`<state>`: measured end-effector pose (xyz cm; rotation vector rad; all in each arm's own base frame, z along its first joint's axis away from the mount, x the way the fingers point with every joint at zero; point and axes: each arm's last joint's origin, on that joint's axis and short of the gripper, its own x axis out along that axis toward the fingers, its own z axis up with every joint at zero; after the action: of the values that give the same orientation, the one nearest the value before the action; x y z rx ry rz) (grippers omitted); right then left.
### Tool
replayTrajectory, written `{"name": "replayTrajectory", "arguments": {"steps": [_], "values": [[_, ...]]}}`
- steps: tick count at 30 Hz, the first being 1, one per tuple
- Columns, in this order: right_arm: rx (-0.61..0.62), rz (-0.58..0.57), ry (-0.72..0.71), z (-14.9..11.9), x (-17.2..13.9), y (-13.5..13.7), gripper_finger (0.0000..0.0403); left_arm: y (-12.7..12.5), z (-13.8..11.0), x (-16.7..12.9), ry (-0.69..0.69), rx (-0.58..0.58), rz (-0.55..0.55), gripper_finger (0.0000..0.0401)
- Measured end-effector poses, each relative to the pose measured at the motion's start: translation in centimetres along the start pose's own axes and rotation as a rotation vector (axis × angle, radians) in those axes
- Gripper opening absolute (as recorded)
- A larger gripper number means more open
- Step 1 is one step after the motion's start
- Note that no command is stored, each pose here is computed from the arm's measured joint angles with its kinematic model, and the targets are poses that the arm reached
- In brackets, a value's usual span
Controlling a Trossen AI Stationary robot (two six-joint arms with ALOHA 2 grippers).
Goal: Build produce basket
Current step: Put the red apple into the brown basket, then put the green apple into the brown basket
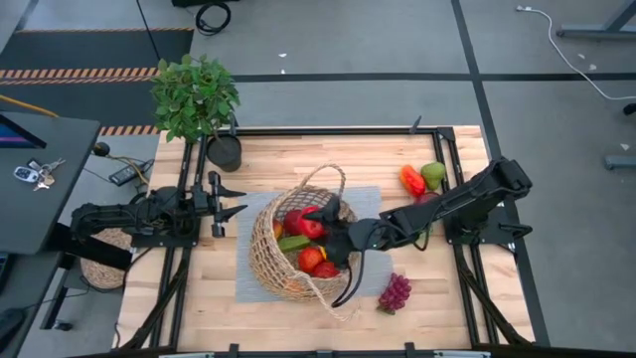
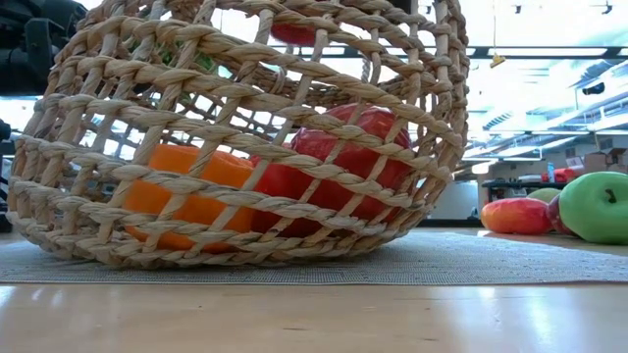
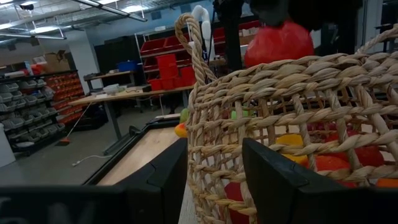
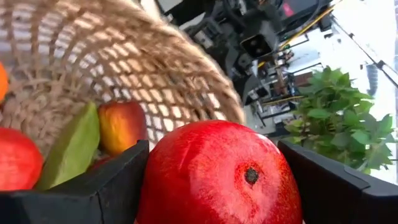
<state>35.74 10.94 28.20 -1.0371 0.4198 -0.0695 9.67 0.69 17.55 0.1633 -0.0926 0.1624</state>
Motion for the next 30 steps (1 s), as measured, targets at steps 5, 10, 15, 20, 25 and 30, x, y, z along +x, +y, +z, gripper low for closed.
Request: {"name": "replayTrajectory", "arguments": {"steps": [5,10,15,20,25,30], "values": [[0.057,0.095,-0.011,-0.8,2.2,1.9,0.0343,0.0,0.0,0.0,-0.001,0.000,0.000,0.0160],[0.157,0.132,0.046,-1.6,4.3,4.4,0.0344,0.0,0.0,0.0,0.000,0.000,0.000,0.0160],[0.292,0.060,0.069,-1.6,5.3,5.2,0.0361,0.0,0.0,0.0,0.000,0.000,-0.001,0.0160],[0.447,0.044,0.082,-2.0,5.4,4.6,0.0389,0.0,0.0,0.0,0.000,0.000,0.000,0.0160],[0.516,-0.023,0.080,-1.7,4.7,3.4,0.0396,0.0,0.0,0.0,0.000,0.000,0.000,0.0160],[0.556,-0.160,0.072,-0.2,1.6,0.9,0.0396,0.0,0.0,0.0,-0.001,0.000,0.000,0.0160]]}}
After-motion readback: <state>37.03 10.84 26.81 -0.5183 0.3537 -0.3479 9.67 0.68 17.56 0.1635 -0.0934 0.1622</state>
